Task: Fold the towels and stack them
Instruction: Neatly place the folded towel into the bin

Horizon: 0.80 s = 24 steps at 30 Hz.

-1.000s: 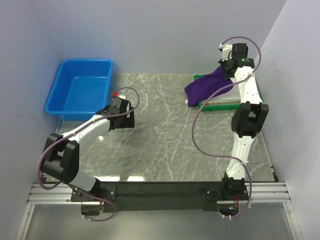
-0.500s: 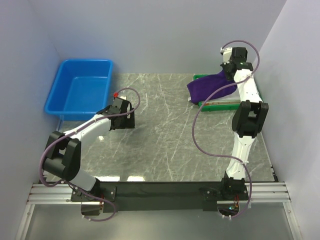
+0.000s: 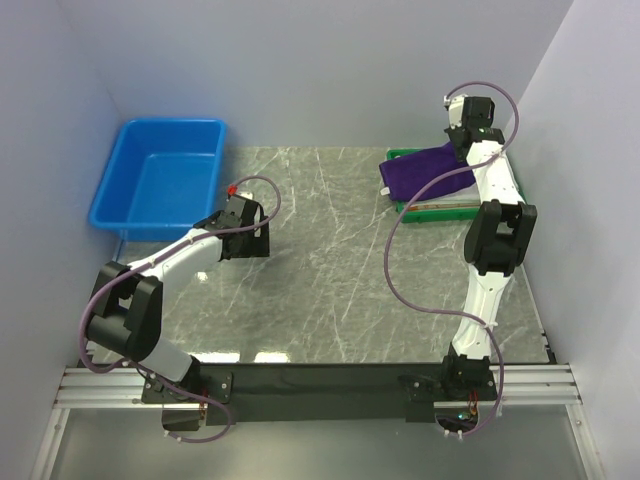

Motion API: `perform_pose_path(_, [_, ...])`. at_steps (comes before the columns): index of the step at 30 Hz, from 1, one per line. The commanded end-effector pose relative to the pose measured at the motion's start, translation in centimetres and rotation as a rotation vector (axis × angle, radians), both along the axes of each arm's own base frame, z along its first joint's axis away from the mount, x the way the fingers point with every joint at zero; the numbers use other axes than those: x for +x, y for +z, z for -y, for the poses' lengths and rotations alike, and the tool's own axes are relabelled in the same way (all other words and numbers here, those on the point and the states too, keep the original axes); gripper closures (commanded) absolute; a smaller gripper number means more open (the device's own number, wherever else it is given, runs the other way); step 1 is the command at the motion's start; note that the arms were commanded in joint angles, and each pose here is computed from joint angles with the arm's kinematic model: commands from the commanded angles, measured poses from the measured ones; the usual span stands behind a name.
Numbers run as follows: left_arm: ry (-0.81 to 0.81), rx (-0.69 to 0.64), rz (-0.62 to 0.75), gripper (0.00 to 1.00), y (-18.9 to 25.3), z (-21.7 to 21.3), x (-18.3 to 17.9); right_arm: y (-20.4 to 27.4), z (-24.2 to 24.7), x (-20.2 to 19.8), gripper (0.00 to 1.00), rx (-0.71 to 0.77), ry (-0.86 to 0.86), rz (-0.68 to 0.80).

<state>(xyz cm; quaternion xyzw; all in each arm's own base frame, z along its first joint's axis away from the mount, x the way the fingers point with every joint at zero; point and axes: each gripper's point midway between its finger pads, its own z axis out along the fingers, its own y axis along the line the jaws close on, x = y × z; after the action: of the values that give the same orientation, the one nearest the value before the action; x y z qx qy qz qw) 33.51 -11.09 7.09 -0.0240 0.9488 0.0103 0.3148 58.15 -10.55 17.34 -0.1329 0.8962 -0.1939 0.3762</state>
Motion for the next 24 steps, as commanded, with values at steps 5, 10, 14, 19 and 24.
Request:
perform_pose_path(5, [-0.016, -0.008, 0.031, 0.0, 0.7, 0.3, 1.1, 3.6, 2.5, 0.2, 1.0, -0.079, -0.081, 0.105])
perform_pose_path(10, [-0.016, -0.005, 0.029, 0.01, 0.6, 0.3, 1.0, 3.4, 3.1, 0.2, 1.0, -0.087, -0.106, 0.109])
perform_pose_path(14, [-0.017, -0.004, 0.024, 0.01, 0.5, 0.3, 1.0, 2.7, 3.4, 0.2, 1.0, -0.081, -0.121, 0.095])
perform_pose_path(19, [-0.016, -0.003, 0.023, 0.01, 0.5, 0.3, 1.0, 1.0, 4.1, 0.3, 1.0, -0.077, -0.151, 0.072])
perform_pose_path(24, [-0.016, 0.0, 0.018, 0.01, 0.3, 0.3, 1.0, -0.8, 3.8, 0.6, 1.0, -0.05, -0.144, 0.049])
